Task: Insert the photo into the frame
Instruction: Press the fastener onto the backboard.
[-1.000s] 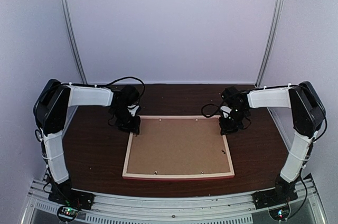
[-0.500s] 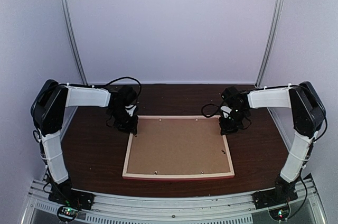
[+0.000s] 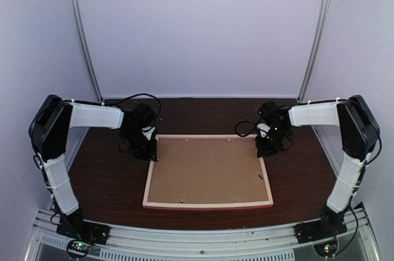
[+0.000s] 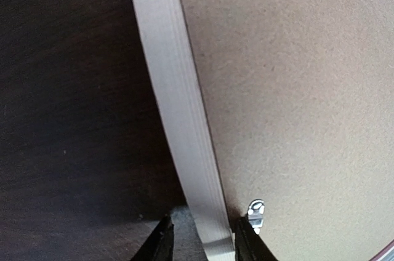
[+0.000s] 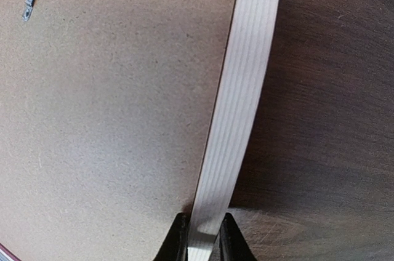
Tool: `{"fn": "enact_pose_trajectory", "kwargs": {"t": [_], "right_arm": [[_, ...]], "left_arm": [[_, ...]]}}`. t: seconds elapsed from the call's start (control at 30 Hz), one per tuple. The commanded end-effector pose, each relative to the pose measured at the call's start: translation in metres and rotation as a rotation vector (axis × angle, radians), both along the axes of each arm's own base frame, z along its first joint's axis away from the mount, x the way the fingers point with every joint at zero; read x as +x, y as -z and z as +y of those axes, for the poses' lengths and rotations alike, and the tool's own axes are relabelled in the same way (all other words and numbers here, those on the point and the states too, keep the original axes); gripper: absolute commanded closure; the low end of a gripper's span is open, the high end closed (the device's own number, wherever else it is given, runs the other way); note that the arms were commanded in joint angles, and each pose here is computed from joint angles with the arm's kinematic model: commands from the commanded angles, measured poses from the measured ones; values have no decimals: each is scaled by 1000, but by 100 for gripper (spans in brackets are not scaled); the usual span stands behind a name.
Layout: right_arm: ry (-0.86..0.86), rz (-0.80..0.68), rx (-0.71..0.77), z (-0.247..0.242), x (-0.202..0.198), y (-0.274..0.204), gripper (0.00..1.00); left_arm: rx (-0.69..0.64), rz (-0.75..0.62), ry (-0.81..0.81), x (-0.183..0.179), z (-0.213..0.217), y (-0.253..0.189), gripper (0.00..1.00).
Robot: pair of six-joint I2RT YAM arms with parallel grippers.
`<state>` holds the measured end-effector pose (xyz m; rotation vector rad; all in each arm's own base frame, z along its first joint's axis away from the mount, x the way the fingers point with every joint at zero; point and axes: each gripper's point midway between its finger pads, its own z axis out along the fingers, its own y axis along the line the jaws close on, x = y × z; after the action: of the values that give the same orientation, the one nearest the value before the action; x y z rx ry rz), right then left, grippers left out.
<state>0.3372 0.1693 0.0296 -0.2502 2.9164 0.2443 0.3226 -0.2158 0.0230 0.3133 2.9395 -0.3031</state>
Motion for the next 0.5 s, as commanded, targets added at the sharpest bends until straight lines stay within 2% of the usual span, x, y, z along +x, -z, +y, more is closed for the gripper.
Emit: {"fn": "enact_pose_trajectory", "kwargs": {"t": [0.0,0.47], "right_arm": [[-56,41,-10,0,-11,14,86],[-51,42,-8,-1,-13,14,86]], "left_arm": [[70,69,4,-17,16,8,62],[-9,-30,-20,-2,5,-27,45]]}}
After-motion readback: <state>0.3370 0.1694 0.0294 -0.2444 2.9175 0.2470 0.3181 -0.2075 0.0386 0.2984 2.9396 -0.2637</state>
